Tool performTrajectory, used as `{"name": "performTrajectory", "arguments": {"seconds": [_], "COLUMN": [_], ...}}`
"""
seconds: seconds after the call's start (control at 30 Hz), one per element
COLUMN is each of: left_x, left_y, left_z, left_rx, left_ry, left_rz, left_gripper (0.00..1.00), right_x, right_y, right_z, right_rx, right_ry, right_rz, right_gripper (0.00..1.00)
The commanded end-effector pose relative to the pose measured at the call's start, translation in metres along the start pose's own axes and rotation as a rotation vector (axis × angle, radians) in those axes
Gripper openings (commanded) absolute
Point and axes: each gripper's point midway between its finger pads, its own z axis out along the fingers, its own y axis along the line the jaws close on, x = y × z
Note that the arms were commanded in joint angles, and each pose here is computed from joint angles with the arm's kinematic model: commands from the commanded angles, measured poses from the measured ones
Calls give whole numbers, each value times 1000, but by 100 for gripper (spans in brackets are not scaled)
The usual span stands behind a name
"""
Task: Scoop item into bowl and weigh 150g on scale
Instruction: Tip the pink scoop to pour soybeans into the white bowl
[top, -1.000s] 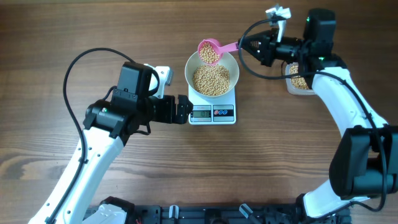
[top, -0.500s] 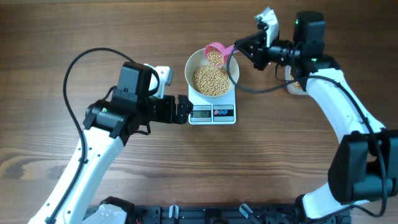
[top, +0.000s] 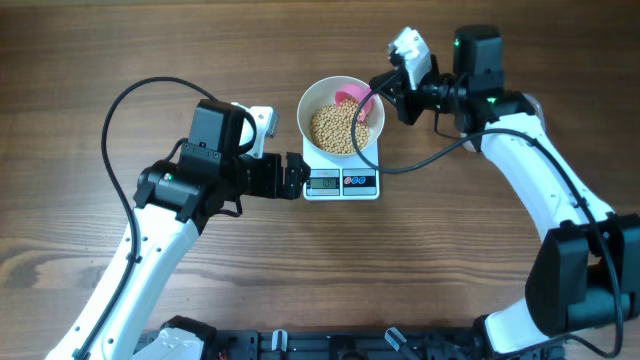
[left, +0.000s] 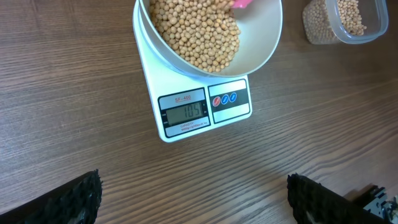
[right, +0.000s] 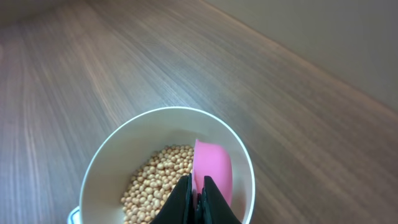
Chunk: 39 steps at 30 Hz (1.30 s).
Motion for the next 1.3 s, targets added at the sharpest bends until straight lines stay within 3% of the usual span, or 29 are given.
{"name": "performTrajectory", "arguments": {"seconds": [0.0,0.77,1.27], "left_x": [3,3,3], "left_y": [-2,-2,-2], "left_z": [2,2,2], "left_rx": [12,12,12], "left_ry": [10,10,10], "left_rz": [17,17,17], "left_gripper": [100,100,100], "right_x": [-19,-57,-39], "right_y": [4,43,53], "right_z": [-8,-23,-21], "right_rx": [63,59,79], "right_ry": [-13,-67,44], "right_rz": [-125,-250,-398], "right_gripper": [4,4,4]}}
